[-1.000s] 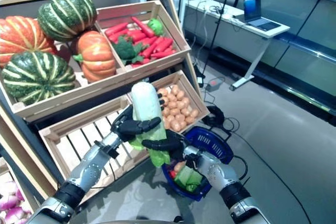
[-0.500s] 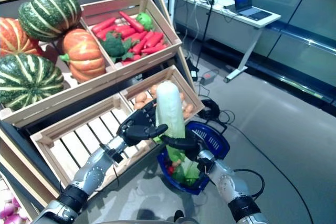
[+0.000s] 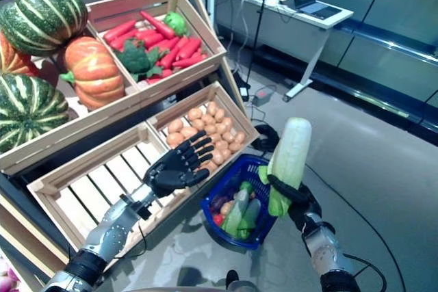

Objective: Put vegetables into the basket

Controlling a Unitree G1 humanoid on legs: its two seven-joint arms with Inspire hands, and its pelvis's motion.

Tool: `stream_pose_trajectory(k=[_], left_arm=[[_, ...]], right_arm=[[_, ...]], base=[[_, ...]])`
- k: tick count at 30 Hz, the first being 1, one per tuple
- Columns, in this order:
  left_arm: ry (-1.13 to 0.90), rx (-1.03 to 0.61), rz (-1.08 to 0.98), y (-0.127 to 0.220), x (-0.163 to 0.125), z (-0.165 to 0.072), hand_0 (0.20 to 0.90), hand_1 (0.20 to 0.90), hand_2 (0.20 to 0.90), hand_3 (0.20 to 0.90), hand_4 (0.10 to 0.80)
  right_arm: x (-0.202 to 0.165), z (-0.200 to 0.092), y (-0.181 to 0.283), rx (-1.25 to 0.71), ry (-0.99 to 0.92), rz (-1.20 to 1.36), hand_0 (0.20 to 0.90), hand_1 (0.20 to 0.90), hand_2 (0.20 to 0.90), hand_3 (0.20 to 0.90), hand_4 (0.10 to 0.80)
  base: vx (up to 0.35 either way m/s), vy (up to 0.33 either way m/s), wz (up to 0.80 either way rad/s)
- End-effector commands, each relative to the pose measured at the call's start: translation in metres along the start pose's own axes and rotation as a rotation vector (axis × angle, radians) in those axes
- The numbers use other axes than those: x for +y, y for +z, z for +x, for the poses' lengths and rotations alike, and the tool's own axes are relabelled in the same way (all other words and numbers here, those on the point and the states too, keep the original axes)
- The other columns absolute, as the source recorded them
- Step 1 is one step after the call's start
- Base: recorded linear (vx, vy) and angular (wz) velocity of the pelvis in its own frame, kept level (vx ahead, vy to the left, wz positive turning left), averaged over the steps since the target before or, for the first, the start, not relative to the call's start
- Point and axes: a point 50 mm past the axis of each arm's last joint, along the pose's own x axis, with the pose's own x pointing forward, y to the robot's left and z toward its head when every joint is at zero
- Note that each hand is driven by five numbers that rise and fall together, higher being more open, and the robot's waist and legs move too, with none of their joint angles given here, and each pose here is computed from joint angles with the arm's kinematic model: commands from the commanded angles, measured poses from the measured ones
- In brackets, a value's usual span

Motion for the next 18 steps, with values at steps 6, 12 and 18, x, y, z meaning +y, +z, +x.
stream_pose_trajectory(k=[6,12,18], left_arm=[[-0.002,-0.131,0.059,0.024,0.002,0.006,0.9,0.9,0.9,0.9,0.8],[-0.039,-0.222,0.144,0.053,-0.003,0.033,0.9,0.9,0.9,0.9,0.8],[-0.017,-0.342,0.153,0.079,-0.006,0.048,0.9,0.9,0.9,0.9,0.8]], right_arm=[[-0.004,0.012,0.026,-0.194,-0.078,0.166,0.3,0.3,0.3,0.3,0.4],[0.039,0.043,0.062,-0.26,-0.033,0.17,0.3,0.3,0.3,0.3,0.4],[0.092,0.063,0.098,-0.303,0.012,0.137,0.3,0.3,0.3,0.3,0.4]], base=[[-0.003,-0.006,0.02],[-0.39,-0.036,0.12],[-0.277,0.009,0.2]])
